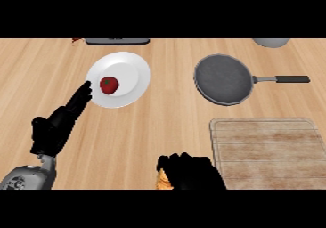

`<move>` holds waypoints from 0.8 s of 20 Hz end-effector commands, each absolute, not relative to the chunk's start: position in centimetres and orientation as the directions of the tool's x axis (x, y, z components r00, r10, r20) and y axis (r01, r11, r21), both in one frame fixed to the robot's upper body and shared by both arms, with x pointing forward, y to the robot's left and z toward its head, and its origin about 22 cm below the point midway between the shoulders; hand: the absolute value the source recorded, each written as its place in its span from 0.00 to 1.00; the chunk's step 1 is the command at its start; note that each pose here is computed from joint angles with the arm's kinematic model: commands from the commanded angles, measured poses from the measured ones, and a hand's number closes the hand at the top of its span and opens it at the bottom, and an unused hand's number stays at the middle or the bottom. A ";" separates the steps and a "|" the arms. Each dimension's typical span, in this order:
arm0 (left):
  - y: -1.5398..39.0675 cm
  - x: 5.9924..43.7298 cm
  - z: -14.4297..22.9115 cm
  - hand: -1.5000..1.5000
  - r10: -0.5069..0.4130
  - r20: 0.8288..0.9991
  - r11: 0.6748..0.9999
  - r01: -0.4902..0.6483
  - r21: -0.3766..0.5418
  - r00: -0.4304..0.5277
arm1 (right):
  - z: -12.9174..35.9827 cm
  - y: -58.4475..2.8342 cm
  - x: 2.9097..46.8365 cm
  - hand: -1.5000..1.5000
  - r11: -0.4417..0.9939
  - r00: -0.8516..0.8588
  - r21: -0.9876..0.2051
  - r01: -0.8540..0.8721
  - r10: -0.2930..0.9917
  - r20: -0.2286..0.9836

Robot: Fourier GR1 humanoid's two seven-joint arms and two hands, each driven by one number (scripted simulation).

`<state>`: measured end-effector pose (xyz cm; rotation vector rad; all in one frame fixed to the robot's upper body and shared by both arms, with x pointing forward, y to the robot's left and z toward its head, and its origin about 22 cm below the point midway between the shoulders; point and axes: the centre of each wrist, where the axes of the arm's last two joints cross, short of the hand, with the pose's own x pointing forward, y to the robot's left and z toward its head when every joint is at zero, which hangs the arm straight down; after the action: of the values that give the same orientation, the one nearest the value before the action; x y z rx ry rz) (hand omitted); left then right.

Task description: Pick the croissant from the cutting board and place it in the pan

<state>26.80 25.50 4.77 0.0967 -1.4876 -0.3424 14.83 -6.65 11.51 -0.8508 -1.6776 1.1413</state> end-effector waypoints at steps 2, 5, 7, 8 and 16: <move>25.1 27.0 4.8 0.50 -0.274 0.961 0.951 0.160 0.264 0.043 | 11.3 -8.1 14.7 1.00 0.404 -0.312 -0.898 0.173 0.887 0.339; 24.7 25.8 5.1 0.50 -0.286 0.958 0.947 0.164 0.278 0.032 | 12.6 -8.5 17.2 1.00 0.486 -0.270 -0.855 0.181 0.861 0.432; 25.3 27.0 5.1 0.50 -0.291 0.956 0.944 0.171 0.283 0.027 | 11.8 -9.8 18.1 1.00 0.483 -0.242 -0.855 0.190 0.867 0.436; 25.9 26.4 4.3 0.50 -0.294 0.955 0.945 0.158 0.286 0.030 | 10.8 -9.8 18.2 1.00 0.576 -0.243 -0.796 0.185 0.812 0.531; 23.5 27.5 3.4 0.50 -0.284 0.958 0.943 0.190 0.273 0.034 | 7.9 -13.4 27.0 1.00 0.585 -0.230 -0.778 0.229 0.809 0.541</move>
<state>27.28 24.73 4.83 0.0901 -1.4956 -0.3536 24.00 -11.87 8.91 -0.8352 -1.7423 0.7272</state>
